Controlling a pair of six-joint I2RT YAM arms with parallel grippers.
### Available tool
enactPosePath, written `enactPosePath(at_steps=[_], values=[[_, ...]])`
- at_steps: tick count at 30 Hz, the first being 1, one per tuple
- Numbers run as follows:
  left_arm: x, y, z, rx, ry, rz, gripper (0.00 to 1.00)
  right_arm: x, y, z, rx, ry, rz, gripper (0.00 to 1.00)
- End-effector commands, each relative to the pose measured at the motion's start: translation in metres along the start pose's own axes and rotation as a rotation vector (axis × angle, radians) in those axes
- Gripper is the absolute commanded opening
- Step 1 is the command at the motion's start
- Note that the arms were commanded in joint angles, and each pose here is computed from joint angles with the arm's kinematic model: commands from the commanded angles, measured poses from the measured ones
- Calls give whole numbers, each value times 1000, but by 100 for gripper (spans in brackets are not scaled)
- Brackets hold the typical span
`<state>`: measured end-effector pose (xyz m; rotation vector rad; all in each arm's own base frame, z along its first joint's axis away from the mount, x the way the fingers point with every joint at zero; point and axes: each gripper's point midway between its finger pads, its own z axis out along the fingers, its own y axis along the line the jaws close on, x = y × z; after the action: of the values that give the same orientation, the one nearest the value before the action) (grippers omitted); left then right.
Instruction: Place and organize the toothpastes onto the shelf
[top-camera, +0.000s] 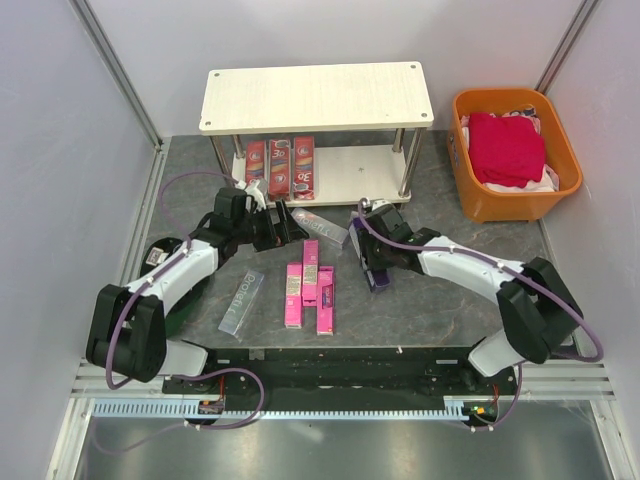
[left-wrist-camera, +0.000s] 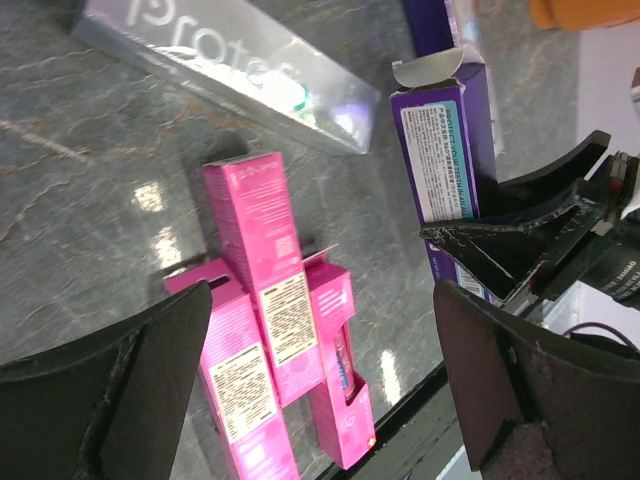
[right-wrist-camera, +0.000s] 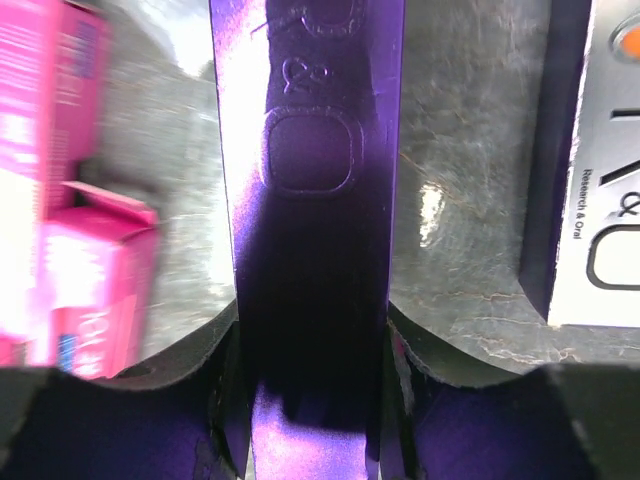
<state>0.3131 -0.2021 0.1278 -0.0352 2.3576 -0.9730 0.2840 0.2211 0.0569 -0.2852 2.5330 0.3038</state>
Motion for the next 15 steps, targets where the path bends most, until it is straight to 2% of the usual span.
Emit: enactPosePath(at_steps=[1,8,13,15], values=[[-18,-38,-14,172,-104,50,99,-39,29,-34,-140,-139,27,40],[-21,-80,-32,411,-158,82,100,-69,85,-82,-471,-252,-4,39],[-17,-100,-41,547,-149,105,100,-66,123,-105,-716,-233,-18,40],[-16,-107,-44,591,-147,116,100,-70,143,-124,-863,-246,-3,39]])
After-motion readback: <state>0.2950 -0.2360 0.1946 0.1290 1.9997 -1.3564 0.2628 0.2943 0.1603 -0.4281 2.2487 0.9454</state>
